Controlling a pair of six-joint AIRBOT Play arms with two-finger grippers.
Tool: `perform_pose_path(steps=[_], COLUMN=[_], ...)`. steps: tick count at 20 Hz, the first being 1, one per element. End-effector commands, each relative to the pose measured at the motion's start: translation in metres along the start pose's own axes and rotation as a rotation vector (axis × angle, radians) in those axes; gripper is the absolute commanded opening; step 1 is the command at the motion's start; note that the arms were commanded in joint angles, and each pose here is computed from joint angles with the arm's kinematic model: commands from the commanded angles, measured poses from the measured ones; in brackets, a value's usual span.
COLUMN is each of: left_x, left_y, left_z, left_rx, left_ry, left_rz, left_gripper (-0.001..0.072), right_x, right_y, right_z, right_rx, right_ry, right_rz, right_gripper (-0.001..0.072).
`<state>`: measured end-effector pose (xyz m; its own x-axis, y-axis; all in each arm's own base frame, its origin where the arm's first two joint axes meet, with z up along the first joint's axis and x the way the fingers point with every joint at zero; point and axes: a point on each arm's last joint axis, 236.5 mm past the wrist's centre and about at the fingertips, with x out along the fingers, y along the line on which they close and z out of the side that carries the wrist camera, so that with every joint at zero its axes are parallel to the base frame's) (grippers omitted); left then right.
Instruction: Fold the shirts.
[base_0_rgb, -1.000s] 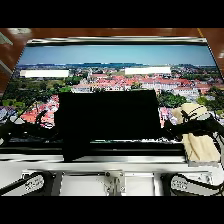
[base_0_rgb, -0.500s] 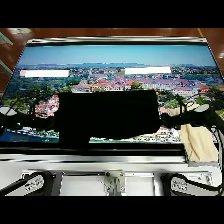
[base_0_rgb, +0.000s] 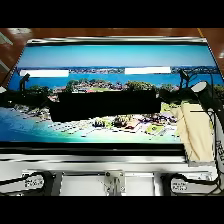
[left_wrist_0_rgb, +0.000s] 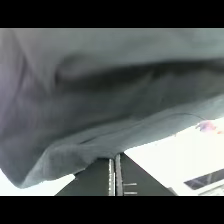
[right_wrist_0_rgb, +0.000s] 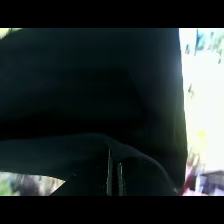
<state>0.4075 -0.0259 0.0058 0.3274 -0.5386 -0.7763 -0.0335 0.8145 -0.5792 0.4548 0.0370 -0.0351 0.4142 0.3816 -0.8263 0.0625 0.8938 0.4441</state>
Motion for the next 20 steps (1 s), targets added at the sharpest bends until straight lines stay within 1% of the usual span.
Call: perform_pose_path(steps=[1,4,7,8,9,10,11,13,14,15,16,18,20], left_x=[0.017,0.039,0.063,0.069,0.072,0.072,0.07,0.058,0.05,0.042,0.035,0.025,0.018], left_y=[0.003,0.019,0.035,0.037,0.039,0.04,0.039,0.035,0.032,0.029,0.023,0.01,-0.004], left_z=[0.041,0.058,0.054,0.05,0.049,0.048,0.048,0.047,0.047,0.045,0.042,0.037,0.039], left_rx=[-0.031,-0.076,-0.143,-0.151,-0.167,-0.178,-0.183,-0.174,-0.174,-0.189,-0.187,-0.155,-0.118], left_ry=[-0.022,-0.005,0.04,0.057,0.066,0.067,0.071,0.093,0.11,0.129,0.151,0.172,0.16], left_rz=[-0.056,-0.065,-0.072,-0.074,-0.075,-0.075,-0.078,-0.096,-0.109,-0.121,-0.131,-0.144,-0.145], left_gripper=[0.0036,0.0036,0.0037,0.0041,0.0127,0.0325,0.0493,0.0504,0.0464,0.0387,0.0374,0.0373,0.0373], right_x=[0.028,0.048,0.07,0.076,0.079,0.079,0.076,0.056,0.042,0.031,0.025,0.027,0.042], right_y=[-0.005,-0.016,-0.025,-0.026,-0.026,-0.025,-0.023,-0.026,-0.034,-0.045,-0.059,-0.074,-0.068], right_z=[0.031,0.035,0.027,0.023,0.021,0.021,0.022,0.031,0.038,0.043,0.042,0.027,0.011], right_rx=[0.027,0.057,0.078,0.084,0.091,0.097,0.083,0.017,0.018,0.05,0.126,0.255,0.291], right_ry=[-0.042,-0.035,-0.011,0.003,0.011,0.009,0.01,0.008,-0.01,-0.027,-0.025,0.037,0.107], right_rz=[-0.022,-0.032,-0.039,-0.037,-0.034,-0.027,-0.023,-0.028,-0.043,-0.058,-0.065,-0.03,0.036], right_gripper=[0.007,0.007,0.0071,0.0096,0.0236,0.0492,0.0574,0.0576,0.0673,0.0681,0.0681,0.0681,0.0681])
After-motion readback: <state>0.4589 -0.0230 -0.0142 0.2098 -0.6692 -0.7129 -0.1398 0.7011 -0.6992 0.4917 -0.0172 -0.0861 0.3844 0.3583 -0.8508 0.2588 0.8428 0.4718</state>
